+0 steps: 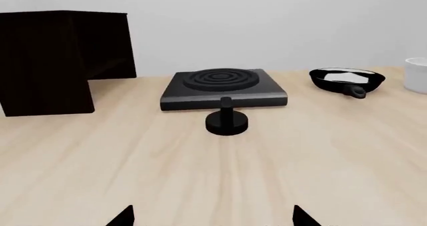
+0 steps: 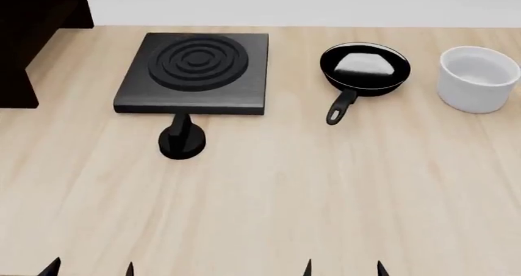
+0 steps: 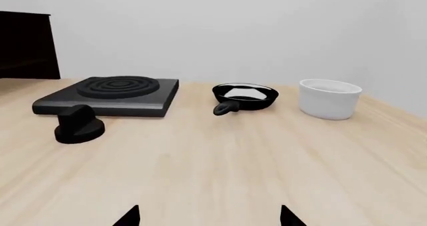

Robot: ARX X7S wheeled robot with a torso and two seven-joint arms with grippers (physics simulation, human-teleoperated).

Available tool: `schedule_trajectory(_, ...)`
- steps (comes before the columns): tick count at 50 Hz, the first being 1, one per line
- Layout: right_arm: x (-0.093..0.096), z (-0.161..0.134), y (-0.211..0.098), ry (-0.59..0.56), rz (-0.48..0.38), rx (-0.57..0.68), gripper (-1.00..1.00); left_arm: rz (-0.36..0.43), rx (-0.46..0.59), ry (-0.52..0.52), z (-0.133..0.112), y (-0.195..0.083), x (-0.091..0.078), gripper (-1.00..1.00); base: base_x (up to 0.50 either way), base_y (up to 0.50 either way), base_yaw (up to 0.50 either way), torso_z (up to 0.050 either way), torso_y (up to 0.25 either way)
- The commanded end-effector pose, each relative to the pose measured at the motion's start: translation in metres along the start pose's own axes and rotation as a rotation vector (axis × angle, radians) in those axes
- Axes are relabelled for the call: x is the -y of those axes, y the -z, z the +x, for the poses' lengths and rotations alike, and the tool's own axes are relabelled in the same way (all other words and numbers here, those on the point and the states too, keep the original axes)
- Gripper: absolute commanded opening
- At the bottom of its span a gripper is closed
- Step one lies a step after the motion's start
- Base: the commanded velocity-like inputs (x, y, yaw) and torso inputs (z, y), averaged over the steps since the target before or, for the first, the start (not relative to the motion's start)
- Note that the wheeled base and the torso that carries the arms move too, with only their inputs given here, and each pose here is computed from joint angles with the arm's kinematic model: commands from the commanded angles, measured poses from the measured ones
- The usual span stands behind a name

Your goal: Put the frying pan on the cabinet shelf.

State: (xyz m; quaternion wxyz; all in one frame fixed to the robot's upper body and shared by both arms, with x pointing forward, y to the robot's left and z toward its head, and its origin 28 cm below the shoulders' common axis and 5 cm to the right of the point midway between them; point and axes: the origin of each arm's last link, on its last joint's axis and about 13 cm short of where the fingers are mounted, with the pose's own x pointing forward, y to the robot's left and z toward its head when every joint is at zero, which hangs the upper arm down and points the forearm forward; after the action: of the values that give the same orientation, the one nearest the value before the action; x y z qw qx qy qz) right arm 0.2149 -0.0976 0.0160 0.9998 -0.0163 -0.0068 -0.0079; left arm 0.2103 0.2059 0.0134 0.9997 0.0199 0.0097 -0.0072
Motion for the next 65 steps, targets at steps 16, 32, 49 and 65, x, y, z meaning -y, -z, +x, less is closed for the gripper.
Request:
schedule_trajectory(16,0.005,-0.001,-0.010,0.036,-0.012,0.040,1.00,-0.024,0.012,-0.013,0.000,0.000,0.000,1.00,0.27,0.00,0.00,0.013,0.004)
schedule_trajectory(32,0.003,0.002,-0.013,0.034,-0.021,0.052,1.00,-0.016,0.015,-0.019,0.000,0.000,0.000,1.00,0.50,0.00,0.00,0.000,0.000)
schedule_trajectory(49,0.003,0.003,-0.011,0.034,-0.036,0.045,1.00,-0.012,0.019,-0.021,0.000,0.000,0.000,1.00,0.50,0.13,0.00,0.000,0.000)
schedule_trajectory(65,0.003,0.003,-0.011,0.039,-0.037,0.045,1.00,-0.013,0.018,-0.017,0.000,0.000,0.000,1.00,0.50,0.14,0.00,0.000,0.001)
